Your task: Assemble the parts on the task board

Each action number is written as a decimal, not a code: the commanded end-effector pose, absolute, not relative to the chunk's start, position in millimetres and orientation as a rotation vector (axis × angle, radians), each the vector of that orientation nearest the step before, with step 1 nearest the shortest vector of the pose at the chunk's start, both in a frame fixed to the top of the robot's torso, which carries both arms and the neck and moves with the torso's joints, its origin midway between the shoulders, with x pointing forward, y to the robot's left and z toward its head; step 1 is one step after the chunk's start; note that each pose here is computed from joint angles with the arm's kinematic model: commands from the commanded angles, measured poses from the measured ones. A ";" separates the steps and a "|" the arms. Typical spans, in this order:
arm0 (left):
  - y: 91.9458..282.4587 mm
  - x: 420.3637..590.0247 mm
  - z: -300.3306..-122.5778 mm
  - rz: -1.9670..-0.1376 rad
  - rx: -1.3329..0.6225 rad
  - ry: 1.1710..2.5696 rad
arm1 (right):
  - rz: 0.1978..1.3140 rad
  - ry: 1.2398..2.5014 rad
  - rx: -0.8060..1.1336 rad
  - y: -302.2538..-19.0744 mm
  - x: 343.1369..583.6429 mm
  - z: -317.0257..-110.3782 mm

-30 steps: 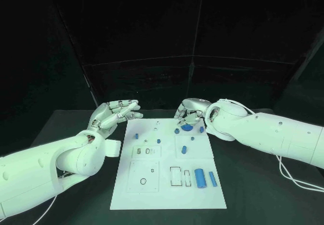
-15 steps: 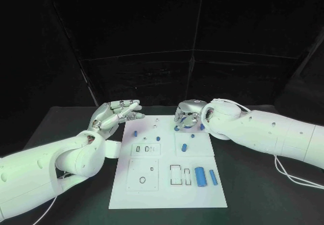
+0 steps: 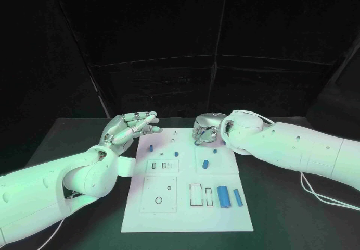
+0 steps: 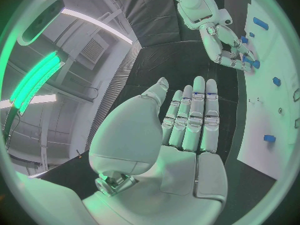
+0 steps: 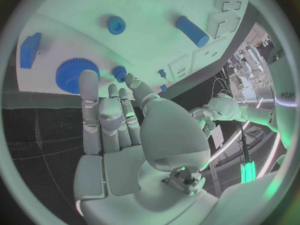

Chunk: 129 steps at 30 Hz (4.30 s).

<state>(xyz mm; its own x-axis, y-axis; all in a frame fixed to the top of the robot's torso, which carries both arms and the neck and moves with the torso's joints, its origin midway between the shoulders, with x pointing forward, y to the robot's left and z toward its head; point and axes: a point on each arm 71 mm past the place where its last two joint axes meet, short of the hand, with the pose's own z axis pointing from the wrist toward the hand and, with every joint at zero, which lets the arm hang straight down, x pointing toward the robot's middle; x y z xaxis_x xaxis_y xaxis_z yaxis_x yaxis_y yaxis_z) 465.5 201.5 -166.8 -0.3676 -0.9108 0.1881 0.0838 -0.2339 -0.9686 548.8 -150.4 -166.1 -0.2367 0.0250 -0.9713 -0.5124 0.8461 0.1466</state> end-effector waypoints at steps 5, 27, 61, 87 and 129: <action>199.9 464.7 -164.9 -1.720 -1.060 1.269 | 0.511 1.775 -0.398 -147.8 550.7 -167.7; 200.9 466.2 -166.0 -1.718 -1.064 1.275 | 0.496 1.809 -0.404 -146.0 552.5 -171.2; 206.3 465.6 -166.0 -1.702 -1.071 1.277 | 0.579 1.469 -0.337 -119.4 549.7 -145.9; 203.3 465.2 -163.2 -1.711 -1.065 1.277 | 0.606 1.475 -0.377 -89.2 562.3 -150.4; 200.9 467.4 -162.8 -1.714 -1.062 1.278 | 0.518 1.558 -0.383 -76.6 571.8 -165.2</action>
<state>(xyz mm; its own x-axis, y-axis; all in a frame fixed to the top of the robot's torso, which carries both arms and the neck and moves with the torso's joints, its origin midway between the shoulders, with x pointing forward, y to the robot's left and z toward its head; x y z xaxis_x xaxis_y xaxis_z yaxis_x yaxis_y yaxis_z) 467.5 202.1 -164.6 -0.3753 -0.9079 0.1867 0.0731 -0.2297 -0.9705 571.2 -76.4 -164.2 -0.0484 0.0926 -0.9945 -0.5447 0.8322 0.1040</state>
